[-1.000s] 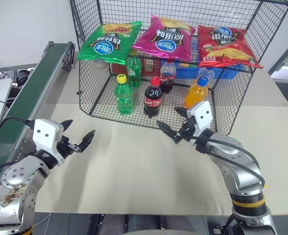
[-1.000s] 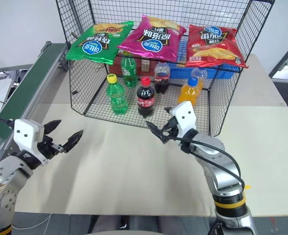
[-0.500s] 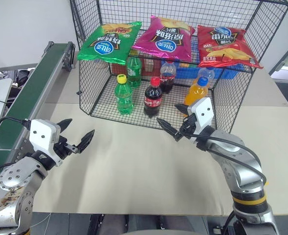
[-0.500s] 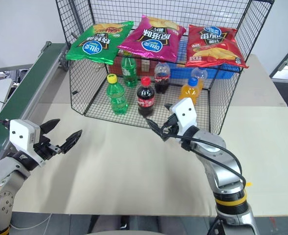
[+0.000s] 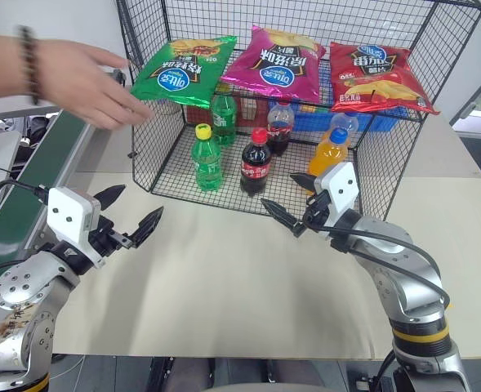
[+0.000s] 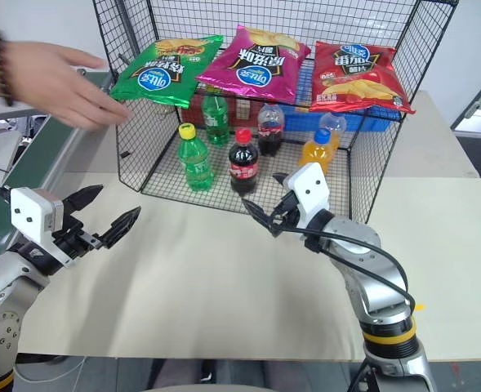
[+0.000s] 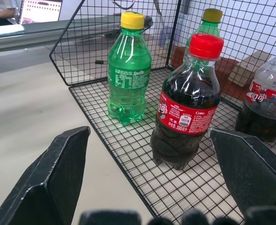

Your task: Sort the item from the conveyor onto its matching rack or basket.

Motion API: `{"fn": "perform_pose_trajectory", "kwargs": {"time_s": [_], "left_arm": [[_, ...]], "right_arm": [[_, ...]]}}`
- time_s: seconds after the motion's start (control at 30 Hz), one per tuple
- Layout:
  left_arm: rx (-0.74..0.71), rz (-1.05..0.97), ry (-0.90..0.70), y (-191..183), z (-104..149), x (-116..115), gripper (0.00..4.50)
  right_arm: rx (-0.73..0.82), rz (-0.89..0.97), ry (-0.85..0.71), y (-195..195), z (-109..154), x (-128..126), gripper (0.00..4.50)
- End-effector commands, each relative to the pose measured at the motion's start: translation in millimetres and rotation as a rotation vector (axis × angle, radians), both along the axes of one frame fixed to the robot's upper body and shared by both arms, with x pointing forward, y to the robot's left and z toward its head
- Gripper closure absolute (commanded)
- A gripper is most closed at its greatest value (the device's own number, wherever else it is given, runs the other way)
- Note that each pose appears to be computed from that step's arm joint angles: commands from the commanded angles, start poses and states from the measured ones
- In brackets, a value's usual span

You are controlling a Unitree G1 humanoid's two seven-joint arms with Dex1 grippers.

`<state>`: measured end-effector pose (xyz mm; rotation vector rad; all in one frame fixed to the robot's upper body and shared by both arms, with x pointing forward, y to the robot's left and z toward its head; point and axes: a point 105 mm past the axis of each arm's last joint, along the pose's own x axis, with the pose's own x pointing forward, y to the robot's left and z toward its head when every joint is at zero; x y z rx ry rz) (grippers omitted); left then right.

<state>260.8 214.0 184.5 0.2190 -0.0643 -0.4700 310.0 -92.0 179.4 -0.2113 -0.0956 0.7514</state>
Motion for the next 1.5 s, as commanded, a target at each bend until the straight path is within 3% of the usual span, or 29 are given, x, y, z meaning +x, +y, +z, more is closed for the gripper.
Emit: {"fn": "perform_pose_trajectory", "kwargs": {"time_s": [0.03,0.67,1.23,1.5], "left_arm": [[0.022,-0.034,-0.056,-6,13,-3,0.04],[0.033,0.01,-0.06,2,16,-9,0.04],[0.03,0.055,0.01,15,0,-15,0.04],[-0.011,0.165,0.04,44,4,-28,0.04]], "right_arm": [[0.018,0.017,-0.077,3,18,-4,0.0],[0.033,0.041,-0.081,11,21,-2,0.0],[0.041,0.041,-0.082,12,23,1,0.0],[0.017,0.137,-0.079,24,30,-1,0.0]]}}
